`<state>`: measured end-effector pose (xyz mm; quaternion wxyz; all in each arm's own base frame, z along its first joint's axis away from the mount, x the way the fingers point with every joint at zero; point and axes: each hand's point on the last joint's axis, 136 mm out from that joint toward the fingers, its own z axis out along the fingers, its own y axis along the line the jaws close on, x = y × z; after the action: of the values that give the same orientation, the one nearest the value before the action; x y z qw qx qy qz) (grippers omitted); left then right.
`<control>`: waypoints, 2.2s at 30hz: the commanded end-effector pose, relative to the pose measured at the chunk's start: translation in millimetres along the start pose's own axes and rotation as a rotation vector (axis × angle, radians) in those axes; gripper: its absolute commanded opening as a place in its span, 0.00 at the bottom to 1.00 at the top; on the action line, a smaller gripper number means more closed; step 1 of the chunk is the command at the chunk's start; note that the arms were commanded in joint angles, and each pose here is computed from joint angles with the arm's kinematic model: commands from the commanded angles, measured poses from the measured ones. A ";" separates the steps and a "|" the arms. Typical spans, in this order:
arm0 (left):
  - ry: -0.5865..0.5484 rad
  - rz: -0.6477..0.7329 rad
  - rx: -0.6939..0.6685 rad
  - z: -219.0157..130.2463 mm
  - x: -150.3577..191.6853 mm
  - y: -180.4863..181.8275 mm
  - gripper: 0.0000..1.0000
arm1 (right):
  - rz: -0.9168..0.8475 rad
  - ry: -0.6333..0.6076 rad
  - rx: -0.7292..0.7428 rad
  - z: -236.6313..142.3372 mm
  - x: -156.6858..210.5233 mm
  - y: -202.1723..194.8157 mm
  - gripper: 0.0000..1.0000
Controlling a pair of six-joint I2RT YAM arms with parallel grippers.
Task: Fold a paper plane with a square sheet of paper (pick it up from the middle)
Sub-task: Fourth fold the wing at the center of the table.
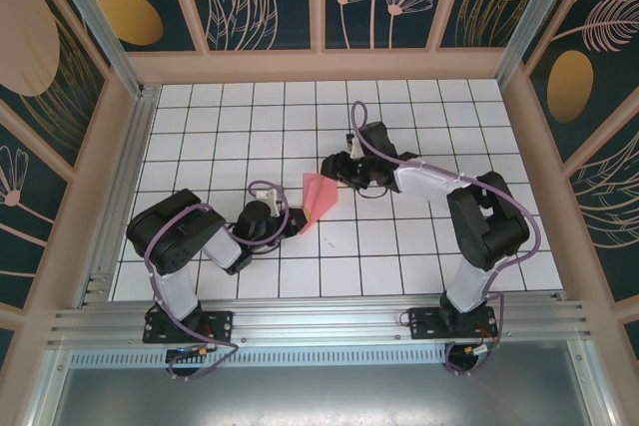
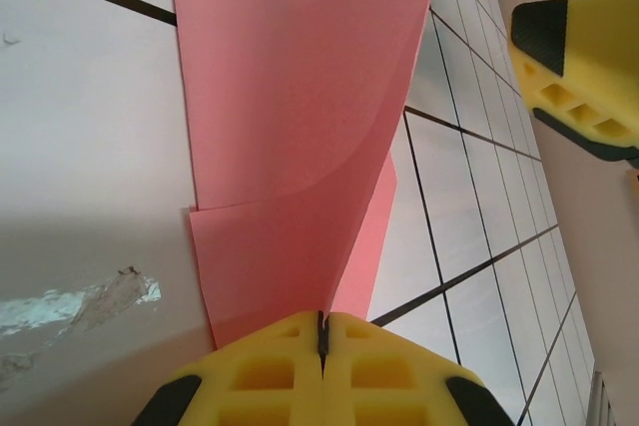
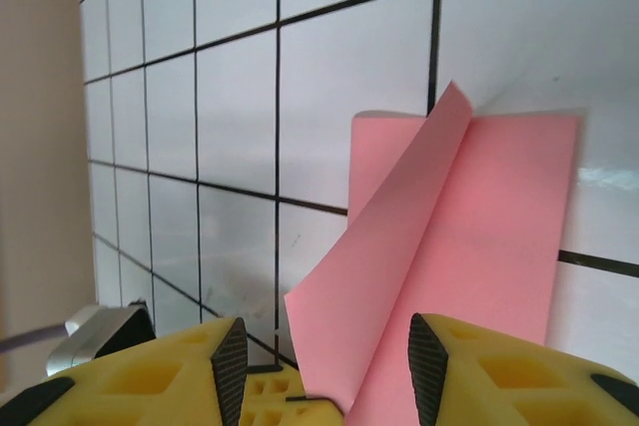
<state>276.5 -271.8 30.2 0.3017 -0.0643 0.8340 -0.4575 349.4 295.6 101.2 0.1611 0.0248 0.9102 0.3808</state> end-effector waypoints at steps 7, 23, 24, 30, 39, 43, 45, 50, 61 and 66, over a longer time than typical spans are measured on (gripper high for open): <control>0.037 -0.168 -0.044 -2.7 11.9 23.4 0.00 | -0.035 0.067 0.128 30.5 18.6 -4.8 0.38; 0.066 -0.220 -0.139 -0.1 17.3 38.9 0.00 | -0.086 0.212 0.057 64.5 44.3 -16.7 0.39; 0.067 -0.220 -0.137 0.2 17.3 38.1 0.00 | -0.087 0.219 0.045 65.6 45.7 -16.1 0.40; 0.071 -0.229 -0.137 1.1 17.8 37.9 0.00 | -0.089 0.217 -0.010 66.9 48.5 -12.0 0.41; 0.065 -0.224 -0.105 1.9 11.4 26.2 0.07 | -0.069 0.236 0.097 76.2 54.7 -39.8 0.36; 0.057 -0.208 -0.080 2.4 3.8 13.6 0.18 | -0.062 0.249 0.131 79.6 59.1 -50.9 0.36; 0.046 -0.197 -0.065 1.8 -3.9 4.1 0.24 | -0.062 0.258 0.147 80.4 62.4 -55.9 0.35; -0.007 -0.179 -0.062 -4.3 -30.9 -11.8 0.30 | -0.067 0.265 0.172 81.6 65.3 -64.8 0.35; -0.003 -0.190 -0.146 4.5 -61.9 2.2 0.33 | -0.073 0.281 0.163 84.7 70.4 -68.5 0.35; 0.033 -0.186 -0.189 18.7 -60.8 14.6 0.30 | -0.067 0.281 0.161 85.0 70.5 -68.8 0.34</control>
<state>339.6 -254.4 58.1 0.2602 -0.1719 0.8489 -0.4267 327.1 335.2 23.3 0.0770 -0.0557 0.9312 0.3519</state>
